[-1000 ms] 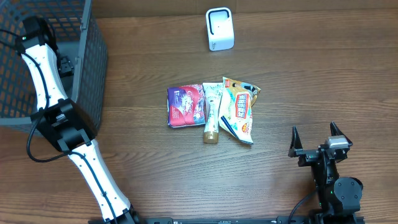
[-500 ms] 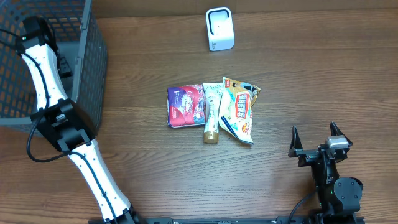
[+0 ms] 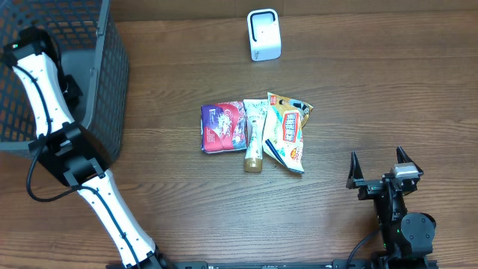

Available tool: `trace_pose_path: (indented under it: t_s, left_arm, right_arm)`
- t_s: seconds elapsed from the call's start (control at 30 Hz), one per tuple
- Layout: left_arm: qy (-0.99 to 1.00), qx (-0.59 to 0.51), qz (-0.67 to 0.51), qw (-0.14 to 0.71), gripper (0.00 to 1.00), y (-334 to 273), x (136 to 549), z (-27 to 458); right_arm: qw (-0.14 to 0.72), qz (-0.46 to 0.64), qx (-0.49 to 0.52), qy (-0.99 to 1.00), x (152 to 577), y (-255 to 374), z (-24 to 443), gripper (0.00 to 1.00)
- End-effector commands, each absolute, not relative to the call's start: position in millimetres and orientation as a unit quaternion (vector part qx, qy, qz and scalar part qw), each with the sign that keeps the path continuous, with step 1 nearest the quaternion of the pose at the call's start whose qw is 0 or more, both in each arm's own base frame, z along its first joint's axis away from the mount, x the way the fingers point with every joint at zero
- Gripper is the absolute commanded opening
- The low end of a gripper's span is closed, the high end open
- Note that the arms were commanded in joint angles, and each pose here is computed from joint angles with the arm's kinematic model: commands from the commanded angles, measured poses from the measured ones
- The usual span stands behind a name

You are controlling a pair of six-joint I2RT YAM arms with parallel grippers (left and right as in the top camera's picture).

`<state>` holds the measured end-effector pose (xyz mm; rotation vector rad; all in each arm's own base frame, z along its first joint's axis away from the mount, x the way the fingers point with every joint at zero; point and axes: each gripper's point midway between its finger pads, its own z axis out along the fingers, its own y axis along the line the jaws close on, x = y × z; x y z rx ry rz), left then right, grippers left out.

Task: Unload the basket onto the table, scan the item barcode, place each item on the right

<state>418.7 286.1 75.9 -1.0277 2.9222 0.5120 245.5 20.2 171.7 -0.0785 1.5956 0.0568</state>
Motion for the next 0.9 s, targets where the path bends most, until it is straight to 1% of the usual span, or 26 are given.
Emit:
trace_pose_path:
  t_s: [0.0,0.03,0.07,0.13,0.2,0.33,0.43,0.53,0.6,0.73,0.87]
  left_arm:
    - [0.917,-0.372,0.144,-0.002,0.11,283,400,101]
    - [0.916,-0.376,0.141,-0.01,0.09,281,394,104]
    - [0.915,-0.38,0.134,-0.014,0.04,278,389,110]
    - [0.917,-0.383,0.115,-0.01,0.04,271,386,120]
    - [0.923,-0.375,0.087,0.01,0.04,263,390,134]
    - [0.928,-0.362,0.042,0.073,0.04,244,395,182]
    - [0.928,-0.358,0.039,0.1,0.04,234,385,214]
    - [0.927,-0.362,0.037,0.095,0.04,226,369,223]
    - [0.923,-0.375,0.035,0.076,0.04,220,348,225]
    - [0.915,-0.401,0.03,0.038,0.04,216,319,214]
    - [0.905,-0.425,0.031,0.016,0.04,225,299,206]
  right_arm:
    - [0.699,0.021,-0.034,0.714,246,19,170,1.0]
    - [0.699,0.021,-0.034,0.714,246,19,170,1.0]
    - [0.699,0.021,-0.034,0.714,246,19,170,1.0]
    - [0.699,0.021,-0.034,0.714,246,19,170,1.0]
    - [0.699,0.021,-0.034,0.714,246,19,170,1.0]
    - [0.699,0.021,-0.034,0.714,246,19,170,1.0]
    - [0.699,0.021,-0.034,0.714,246,19,170,1.0]
    - [0.699,0.021,-0.034,0.714,246,19,170,1.0]
    - [0.699,0.021,-0.034,0.714,246,19,170,1.0]
    - [0.699,0.021,-0.034,0.714,246,19,170,1.0]
    - [0.699,0.021,-0.034,0.714,246,19,170,1.0]
